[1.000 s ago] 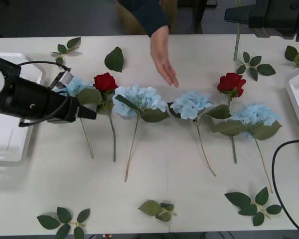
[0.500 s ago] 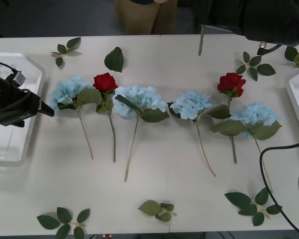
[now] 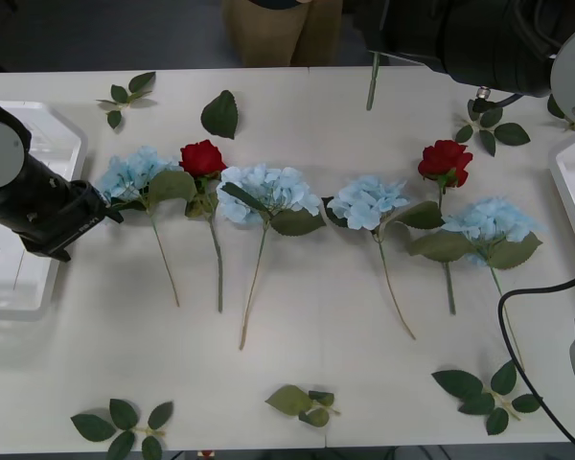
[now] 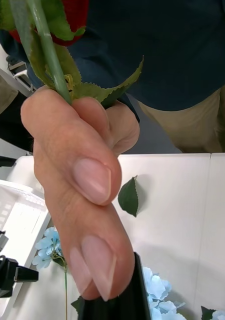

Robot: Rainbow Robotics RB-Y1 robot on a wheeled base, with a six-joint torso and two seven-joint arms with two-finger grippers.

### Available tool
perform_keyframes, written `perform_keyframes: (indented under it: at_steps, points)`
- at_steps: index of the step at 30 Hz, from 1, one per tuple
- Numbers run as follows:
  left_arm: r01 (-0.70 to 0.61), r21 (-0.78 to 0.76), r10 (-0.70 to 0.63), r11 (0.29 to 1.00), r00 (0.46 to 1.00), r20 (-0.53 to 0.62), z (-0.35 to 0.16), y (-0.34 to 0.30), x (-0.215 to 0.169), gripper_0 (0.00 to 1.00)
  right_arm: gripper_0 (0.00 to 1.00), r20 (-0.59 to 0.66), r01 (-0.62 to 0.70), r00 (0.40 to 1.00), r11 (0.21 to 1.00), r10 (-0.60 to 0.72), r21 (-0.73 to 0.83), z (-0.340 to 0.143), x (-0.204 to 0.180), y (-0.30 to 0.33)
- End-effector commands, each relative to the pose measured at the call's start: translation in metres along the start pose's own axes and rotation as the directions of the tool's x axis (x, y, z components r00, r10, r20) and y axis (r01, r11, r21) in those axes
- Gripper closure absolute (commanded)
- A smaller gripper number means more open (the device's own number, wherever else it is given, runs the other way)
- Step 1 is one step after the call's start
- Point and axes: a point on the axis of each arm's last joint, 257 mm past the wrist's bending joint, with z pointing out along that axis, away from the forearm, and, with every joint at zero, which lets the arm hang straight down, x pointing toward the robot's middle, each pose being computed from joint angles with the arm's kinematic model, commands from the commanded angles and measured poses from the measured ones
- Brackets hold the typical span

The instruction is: Place the red flowers into the right box and the blue flowers into the left box. If a person shows an open palm, hand one flower to the person first, then continue sorting.

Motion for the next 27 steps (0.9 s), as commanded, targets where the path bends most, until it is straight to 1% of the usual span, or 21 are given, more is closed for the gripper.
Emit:
perform_keyframes:
  at_steps: [1,4,5,9,14,17,19,21,24,27]
  points:
    - [-0.062,0.038,0.062,0.997,0.998,0.011,0.002,-0.029,0.006,0.0,0.3,0.061,0.023,0.998,0.997,-0.018,-0.072,-0.01,-0.024,0.035]
    - [-0.096,0.033,0.095,0.995,0.995,0.017,0.005,-0.044,0.012,0.0,0.05,0.053,0.018,0.998,0.997,-0.015,-0.072,-0.011,-0.024,0.033]
    - [-0.093,0.035,0.092,0.995,0.996,0.016,0.007,-0.048,0.015,0.0,0.0,0.045,0.017,0.999,0.998,-0.014,-0.068,-0.012,-0.022,0.031]
    - [-0.09,0.042,0.089,0.995,0.995,0.034,0.015,-0.067,0.022,0.0,0.0,0.015,-0.004,1.0,0.996,0.006,-0.086,-0.021,-0.021,0.028]
    - [-0.083,0.073,0.078,0.994,0.995,0.067,0.032,-0.082,0.03,0.0,0.0,-0.069,-0.04,0.997,0.994,0.033,-0.104,-0.047,-0.015,0.014]
    - [-0.104,0.077,0.098,0.992,0.992,0.077,0.039,-0.087,0.035,0.0,0.0,-0.128,-0.024,0.992,0.995,0.011,-0.1,-0.067,-0.008,0.001]
    - [-0.113,0.076,0.106,0.991,0.991,0.08,0.043,-0.089,0.039,0.0,0.0,-0.171,-0.011,0.985,0.996,-0.005,-0.092,-0.081,-0.001,-0.012]
    - [-0.117,0.072,0.111,0.991,0.99,0.084,0.045,-0.09,0.04,0.0,0.0,-0.217,-0.025,0.976,0.995,0.003,-0.098,-0.092,0.007,-0.024]
    - [-0.125,0.059,0.118,0.99,0.987,0.106,0.051,-0.089,0.039,0.0,0.0,-0.304,-0.053,0.952,0.995,0.024,-0.088,-0.108,0.025,-0.059]
    - [-0.128,0.042,0.122,0.991,0.984,0.133,0.059,-0.087,0.034,0.0,0.0,-0.371,-0.044,0.928,0.996,0.013,-0.076,-0.117,0.044,-0.094]
